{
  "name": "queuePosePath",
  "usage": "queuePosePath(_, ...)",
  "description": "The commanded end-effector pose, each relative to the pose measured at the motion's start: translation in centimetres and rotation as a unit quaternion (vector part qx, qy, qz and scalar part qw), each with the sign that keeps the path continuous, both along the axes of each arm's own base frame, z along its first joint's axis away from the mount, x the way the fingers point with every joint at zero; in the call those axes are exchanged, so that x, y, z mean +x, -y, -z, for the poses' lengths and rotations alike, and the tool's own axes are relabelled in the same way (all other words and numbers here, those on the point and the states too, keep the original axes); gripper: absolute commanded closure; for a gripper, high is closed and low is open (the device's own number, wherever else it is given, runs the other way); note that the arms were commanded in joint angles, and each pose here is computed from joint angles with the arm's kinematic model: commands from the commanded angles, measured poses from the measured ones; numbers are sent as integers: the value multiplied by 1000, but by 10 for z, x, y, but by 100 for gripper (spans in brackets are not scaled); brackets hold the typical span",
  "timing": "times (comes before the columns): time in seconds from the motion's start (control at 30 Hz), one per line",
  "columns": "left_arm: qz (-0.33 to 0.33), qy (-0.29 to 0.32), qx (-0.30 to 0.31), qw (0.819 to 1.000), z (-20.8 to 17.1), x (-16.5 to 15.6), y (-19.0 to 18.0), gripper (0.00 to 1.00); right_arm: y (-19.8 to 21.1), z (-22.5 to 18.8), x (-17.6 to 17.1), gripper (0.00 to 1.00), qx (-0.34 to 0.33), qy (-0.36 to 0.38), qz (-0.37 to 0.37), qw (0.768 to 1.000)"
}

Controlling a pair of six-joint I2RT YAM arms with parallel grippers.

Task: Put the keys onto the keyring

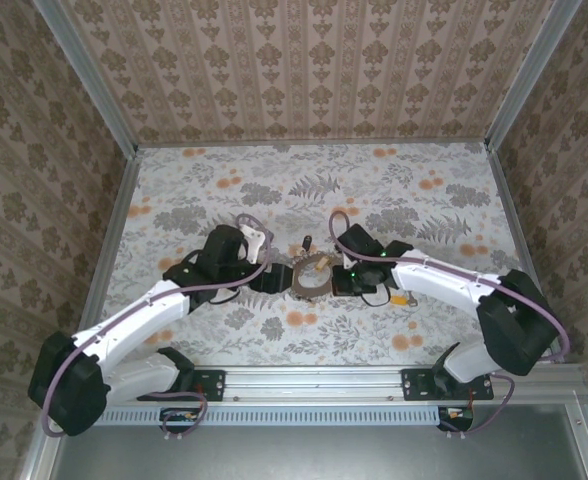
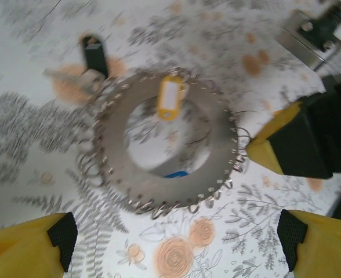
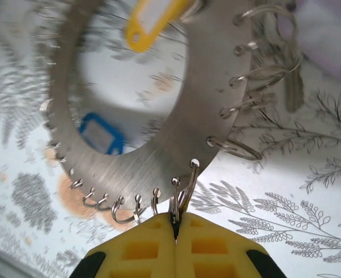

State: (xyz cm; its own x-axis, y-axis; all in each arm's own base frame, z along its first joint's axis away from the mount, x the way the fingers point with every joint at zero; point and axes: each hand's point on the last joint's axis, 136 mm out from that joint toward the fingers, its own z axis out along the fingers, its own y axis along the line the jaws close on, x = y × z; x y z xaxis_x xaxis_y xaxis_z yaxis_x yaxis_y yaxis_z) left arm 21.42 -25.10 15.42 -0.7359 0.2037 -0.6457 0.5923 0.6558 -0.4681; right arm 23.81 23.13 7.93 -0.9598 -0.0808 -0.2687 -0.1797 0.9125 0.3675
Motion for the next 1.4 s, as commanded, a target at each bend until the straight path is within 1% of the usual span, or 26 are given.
queuePosePath(0.0, 111, 122, -50, 985, -59, -8, 22, 7, -2, -48, 0, 100, -14, 112, -150, 982)
queuePosePath(0.07, 145, 166, -54, 974, -76, -14, 24, 7, -6, -69, -2, 100, -5, 177, -218, 960)
queuePosePath(0.1, 156, 189, -53, 968, -84, -16, 23, 11, -10, -81, -2, 100, 3, 218, -246, 944)
queuePosePath(0.2, 194, 249, -43, 948, -97, -24, 20, 21, -16, -114, -10, 100, 29, 327, -316, 890)
queuePosePath(0.27, 231, 277, -43, 932, -102, -35, 20, 26, -17, -129, -17, 100, 38, 386, -350, 852)
queuePosePath(0.3, 249, 289, -44, 923, -103, -40, 20, 30, -16, -134, -20, 100, 38, 408, -360, 838)
queuePosePath(0.33, 279, 297, -56, 911, -104, -50, 22, 35, -15, -138, -21, 100, 34, 425, -368, 826)
queuePosePath(0.37, 299, 307, -60, 902, -102, -57, 22, 40, -14, -140, -24, 100, 31, 434, -377, 817)
queuePosePath(0.43, 335, 327, -72, 881, -100, -68, 25, 51, -15, -143, -31, 100, 33, 447, -402, 798)
queuePosePath(0.5, 336, 336, -79, 876, -100, -69, 29, 54, -17, -146, -38, 100, 43, 455, -421, 783)
queuePosePath(0.57, 338, 345, -88, 871, -100, -71, 33, 55, -20, -154, -42, 100, 56, 468, -427, 772)
queuePosePath(0.67, 349, 352, -79, 865, -94, -73, 39, 56, -26, -166, -46, 100, 80, 490, -428, 755)
queuePosePath(0.73, 352, 359, -75, 861, -95, -72, 42, 60, -29, -172, -47, 100, 90, 502, -429, 746)
queuePosePath(0.77, 351, 362, -72, 860, -96, -70, 43, 61, -30, -173, -48, 100, 94, 506, -431, 742)
queuePosePath(0.83, 354, 375, -71, 854, -100, -70, 45, 66, -34, -176, -52, 100, 106, 509, -440, 733)
queuePosePath(0.9, 358, 382, -71, 849, -104, -72, 48, 67, -38, -177, -56, 100, 120, 507, -451, 725)
queuePosePath(1.03, 384, 379, -70, 839, -101, -81, 56, 71, -46, -184, -54, 100, 142, 509, -444, 723)
queuePosePath(1.13, 396, 374, -70, 836, -96, -87, 61, 75, -50, -186, -54, 100, 153, 507, -440, 725)
queuePosePath(1.23, 396, 377, -71, 834, -95, -89, 66, 75, -51, -185, -56, 100, 158, 502, -442, 727)
queuePosePath(1.3, 393, 383, -71, 833, -97, -88, 67, 79, -51, -184, -58, 100, 162, 499, -443, 727)
queuePosePath(1.37, 387, 387, -67, 834, -97, -86, 67, 79, -51, -184, -59, 100, 165, 497, -443, 727)
